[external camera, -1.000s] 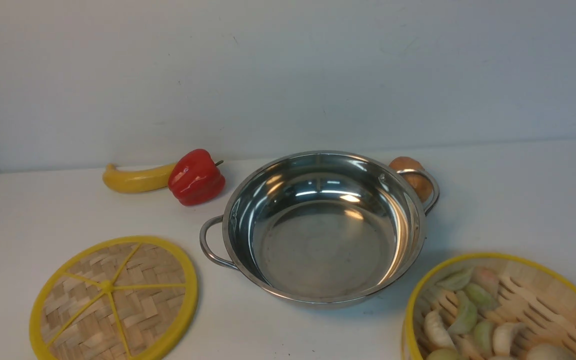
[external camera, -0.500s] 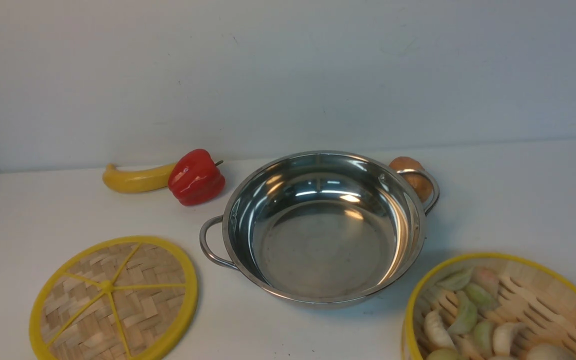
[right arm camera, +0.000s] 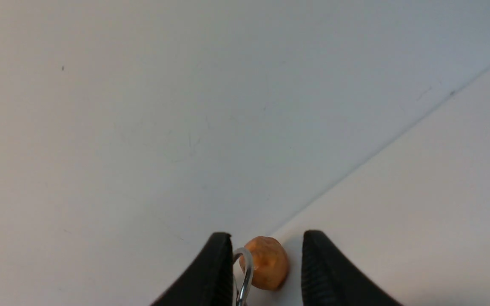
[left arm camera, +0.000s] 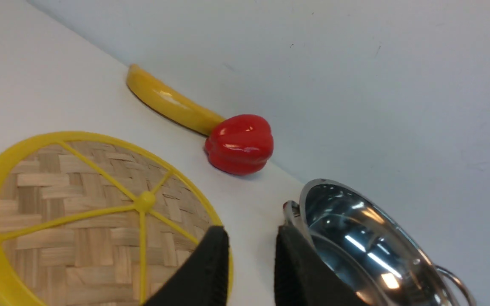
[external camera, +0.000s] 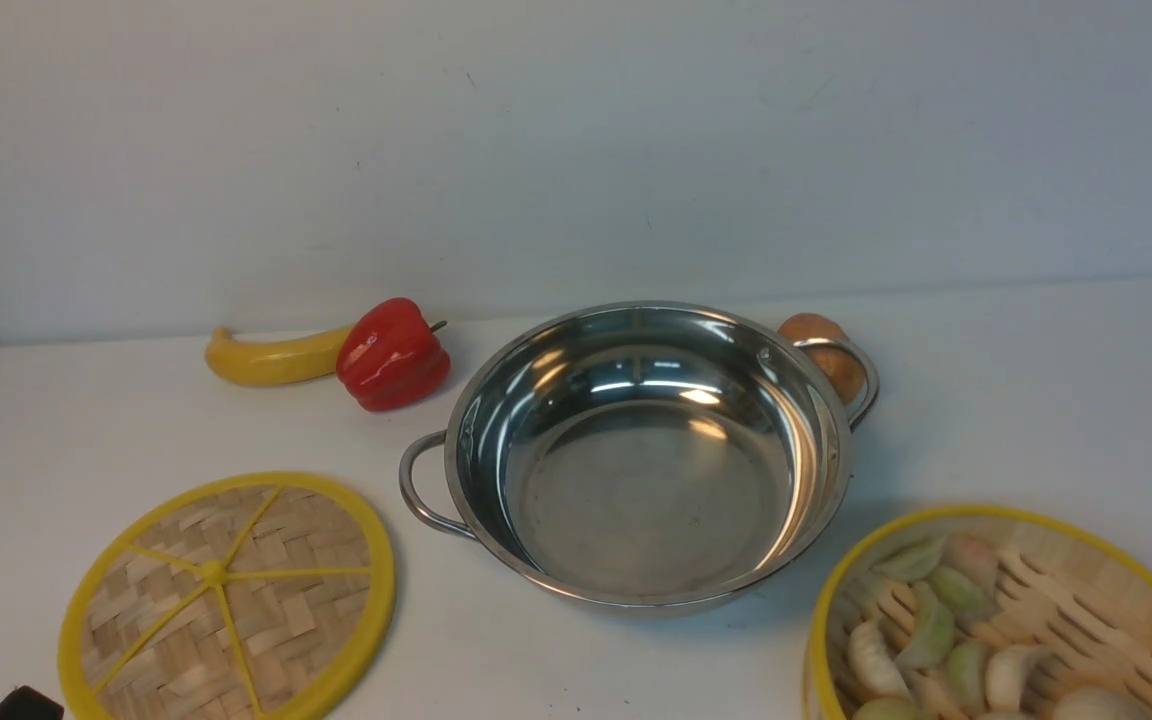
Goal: Place the steamer in the pot on the white table, and put the lid on the steamer.
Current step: 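Reach for and grasp the rim of the bamboo steamer holding the buns with the right gripper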
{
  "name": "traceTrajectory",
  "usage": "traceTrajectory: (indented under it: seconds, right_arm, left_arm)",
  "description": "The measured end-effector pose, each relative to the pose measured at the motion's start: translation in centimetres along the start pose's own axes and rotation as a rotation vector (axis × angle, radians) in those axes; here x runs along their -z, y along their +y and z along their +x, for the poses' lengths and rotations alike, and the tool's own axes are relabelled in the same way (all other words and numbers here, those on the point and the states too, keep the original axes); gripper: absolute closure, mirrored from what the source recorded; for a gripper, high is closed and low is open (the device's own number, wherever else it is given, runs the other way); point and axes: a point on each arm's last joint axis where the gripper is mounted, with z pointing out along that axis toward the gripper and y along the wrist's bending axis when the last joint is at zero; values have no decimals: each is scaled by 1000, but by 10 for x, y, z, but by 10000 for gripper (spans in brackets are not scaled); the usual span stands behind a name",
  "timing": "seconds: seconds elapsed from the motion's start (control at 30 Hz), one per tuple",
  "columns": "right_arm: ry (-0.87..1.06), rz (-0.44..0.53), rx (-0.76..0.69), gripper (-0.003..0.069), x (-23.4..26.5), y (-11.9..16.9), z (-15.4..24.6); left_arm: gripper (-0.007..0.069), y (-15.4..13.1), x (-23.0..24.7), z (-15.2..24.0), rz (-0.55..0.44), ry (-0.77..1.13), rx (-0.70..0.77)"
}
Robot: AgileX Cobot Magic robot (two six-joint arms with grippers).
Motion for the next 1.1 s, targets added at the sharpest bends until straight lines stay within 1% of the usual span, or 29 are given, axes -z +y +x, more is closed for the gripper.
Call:
traceTrajectory:
  seconds: [0.1,0.3,0.53,0.6,0.7,0.77,0.87,0.93,0.97,1.07,1.1]
  right_arm:
    - [-3,-3,-32,414,0,0,0]
    - [-2,-4,-50,414,0,0,0]
    - [-6,-8,-114,414,0,1,-1]
    - [-15,-14,-160,414,0,1,-1]
    - [-70,-39,-218,414,0,3,-7]
    - [-128,-73,-272,414,1,4,-13]
    - [-240,-96,-345,414,3,5,-23]
    - [-311,-117,-360,414,5,5,-29]
    - [-340,-127,-355,414,6,6,-32]
    - [-372,-162,-274,414,8,13,-38]
    - [-388,-198,-196,414,11,24,-46]
  left_arm:
    - [468,-1,0,0,8,1,40]
    - [468,-1,0,-1,13,-8,53]
    - [468,-2,0,-9,24,-98,52]
    - [468,-2,1,-12,29,-129,55]
    - [466,-3,1,-15,36,-166,84]
    - [459,-3,2,-20,50,-216,139]
    - [456,-4,5,-31,88,-336,246]
    - [452,-5,8,-37,110,-404,267]
    - [449,-6,9,-40,124,-438,257]
    - [449,-16,14,-49,164,-494,152]
    - [449,-25,17,-55,188,-513,39]
